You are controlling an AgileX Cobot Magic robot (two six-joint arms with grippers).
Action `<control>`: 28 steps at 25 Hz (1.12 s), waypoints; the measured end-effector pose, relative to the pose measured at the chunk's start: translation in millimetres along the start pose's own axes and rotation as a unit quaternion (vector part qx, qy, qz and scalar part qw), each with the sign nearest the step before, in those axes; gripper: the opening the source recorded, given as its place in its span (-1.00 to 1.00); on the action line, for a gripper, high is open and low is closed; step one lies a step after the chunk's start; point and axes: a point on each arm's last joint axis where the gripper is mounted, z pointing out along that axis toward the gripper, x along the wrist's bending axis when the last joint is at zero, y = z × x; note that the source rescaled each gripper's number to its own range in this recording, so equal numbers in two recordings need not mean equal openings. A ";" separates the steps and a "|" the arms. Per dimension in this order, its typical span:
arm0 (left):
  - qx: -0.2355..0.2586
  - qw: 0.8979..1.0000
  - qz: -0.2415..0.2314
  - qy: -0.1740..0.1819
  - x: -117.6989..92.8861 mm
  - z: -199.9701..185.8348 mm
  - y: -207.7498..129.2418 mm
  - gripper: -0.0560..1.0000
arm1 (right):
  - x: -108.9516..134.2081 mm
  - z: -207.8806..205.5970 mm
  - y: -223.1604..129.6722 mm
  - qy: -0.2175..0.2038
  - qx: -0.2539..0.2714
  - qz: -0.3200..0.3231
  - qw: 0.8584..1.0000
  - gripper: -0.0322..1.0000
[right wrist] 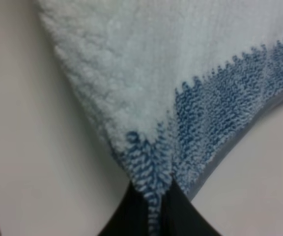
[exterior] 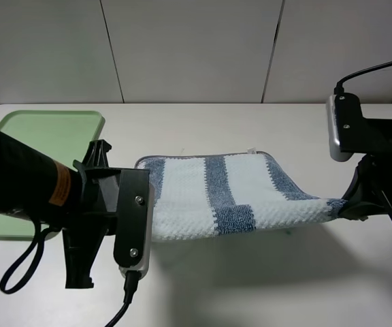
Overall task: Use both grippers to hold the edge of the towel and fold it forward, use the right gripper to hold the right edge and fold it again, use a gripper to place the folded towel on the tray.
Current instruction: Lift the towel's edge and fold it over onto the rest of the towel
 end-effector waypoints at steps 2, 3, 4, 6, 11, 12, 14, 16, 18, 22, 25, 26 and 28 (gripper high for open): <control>0.000 1.000 -0.004 0.000 0.6 -2.7 0.0 -0.89 | 1.2 -1.3 -0.5 0.002 0.001 0.006 1.000 -0.94; 0.002 1.000 -0.006 -0.001 0.5 -3.5 -0.2 -0.89 | 1.3 -1.5 -0.5 0.002 0.001 0.012 1.000 -0.94; 0.003 1.000 -0.009 -0.002 1.1 -5.0 0.1 -0.89 | 1.4 -1.6 -0.6 0.002 0.001 0.017 1.000 -0.94; 0.005 1.000 -0.018 -0.004 3.4 -8.0 2.3 -0.89 | 1.7 -1.8 -0.7 0.003 0.001 0.023 1.000 -0.94; 0.017 0.999 -0.031 -0.009 13.0 -18.8 9.6 -0.89 | 2.7 -1.8 -1.4 0.008 0.005 0.025 1.000 -0.94; 0.019 0.999 -0.032 -0.009 15.2 -21.2 11.2 -0.89 | 2.7 -1.8 -1.4 0.009 0.005 0.025 1.000 -0.94; 0.021 0.999 -0.039 -0.008 18.6 -25.0 13.8 -0.89 | 2.7 -1.8 -1.6 0.008 0.006 0.026 1.000 -0.94; 0.022 0.999 -0.044 -0.007 20.7 -27.2 15.5 -0.89 | 2.6 -1.8 -1.7 0.008 0.007 0.028 1.000 -0.94; 0.023 0.998 -0.049 -0.008 21.0 -27.7 15.6 -0.89 | 2.6 -1.8 -1.8 0.007 0.007 0.034 0.999 -0.94; 0.025 0.998 -0.056 -0.008 20.9 -27.8 15.4 -0.89 | 1.8 -3.3 -1.1 0.007 0.007 0.043 0.999 -0.94; 0.026 0.998 -0.060 -0.008 21.7 -27.6 14.4 -0.89 | -3.9 -10.6 3.7 -0.007 -0.001 0.046 0.999 -0.94; 0.027 0.998 -0.064 -0.007 23.1 -27.4 13.0 -0.89 | -5.4 -12.8 5.1 -0.011 -0.003 0.046 0.999 -0.94; 0.031 0.997 -0.074 -0.003 26.9 -27.0 9.2 -0.89 | -8.2 -16.6 7.7 -0.017 -0.008 0.047 0.999 -0.94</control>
